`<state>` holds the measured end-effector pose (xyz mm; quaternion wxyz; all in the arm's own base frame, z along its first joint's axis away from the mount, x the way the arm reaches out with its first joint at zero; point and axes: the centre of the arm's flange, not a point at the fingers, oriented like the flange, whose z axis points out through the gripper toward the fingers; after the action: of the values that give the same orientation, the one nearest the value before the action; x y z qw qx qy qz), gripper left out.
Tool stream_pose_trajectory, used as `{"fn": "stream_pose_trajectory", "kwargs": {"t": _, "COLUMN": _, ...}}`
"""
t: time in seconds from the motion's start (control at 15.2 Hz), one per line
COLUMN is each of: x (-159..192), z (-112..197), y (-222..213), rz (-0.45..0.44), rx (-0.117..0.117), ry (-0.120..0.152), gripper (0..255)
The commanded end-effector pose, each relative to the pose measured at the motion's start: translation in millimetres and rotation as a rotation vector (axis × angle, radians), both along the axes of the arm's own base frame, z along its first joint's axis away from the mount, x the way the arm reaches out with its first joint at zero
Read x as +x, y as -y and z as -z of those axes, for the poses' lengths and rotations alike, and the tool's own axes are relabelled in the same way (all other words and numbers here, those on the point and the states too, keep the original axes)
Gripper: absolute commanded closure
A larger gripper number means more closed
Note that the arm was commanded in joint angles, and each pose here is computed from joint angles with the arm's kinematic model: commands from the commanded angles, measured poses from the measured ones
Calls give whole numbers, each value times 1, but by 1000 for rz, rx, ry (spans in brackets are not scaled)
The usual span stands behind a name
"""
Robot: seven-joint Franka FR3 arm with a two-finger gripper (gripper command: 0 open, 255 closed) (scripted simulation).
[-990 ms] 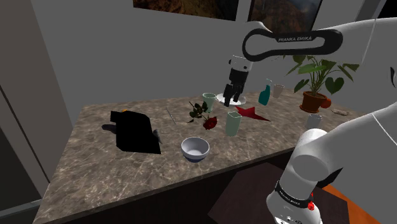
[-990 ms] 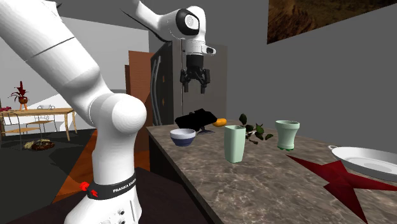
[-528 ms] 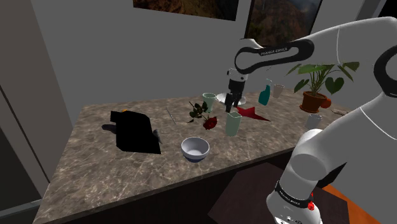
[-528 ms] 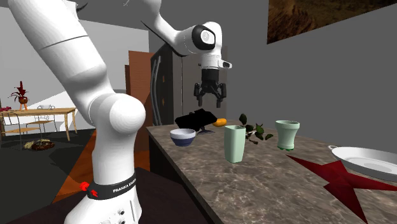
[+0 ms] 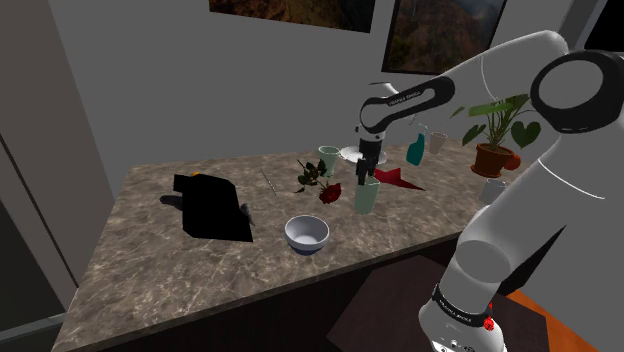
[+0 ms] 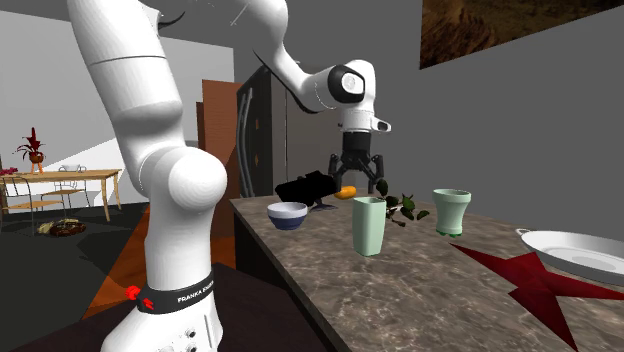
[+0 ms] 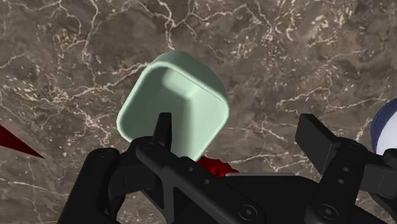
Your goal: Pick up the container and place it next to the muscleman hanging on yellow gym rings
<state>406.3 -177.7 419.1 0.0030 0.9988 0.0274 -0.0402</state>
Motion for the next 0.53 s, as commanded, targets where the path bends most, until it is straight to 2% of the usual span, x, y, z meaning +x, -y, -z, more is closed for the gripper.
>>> {"fn": "stream_pose_trajectory", "kwargs": {"t": 0.0, "x": 2, "z": 11, "y": 6, "rz": -4, "rx": -4, "ry": -5, "gripper": 0}}
{"fn": "stream_pose_trajectory", "kwargs": {"t": 0.46, "x": -1, "z": 45, "y": 6, "rz": -4, "rx": -4, "ry": -5, "gripper": 0}}
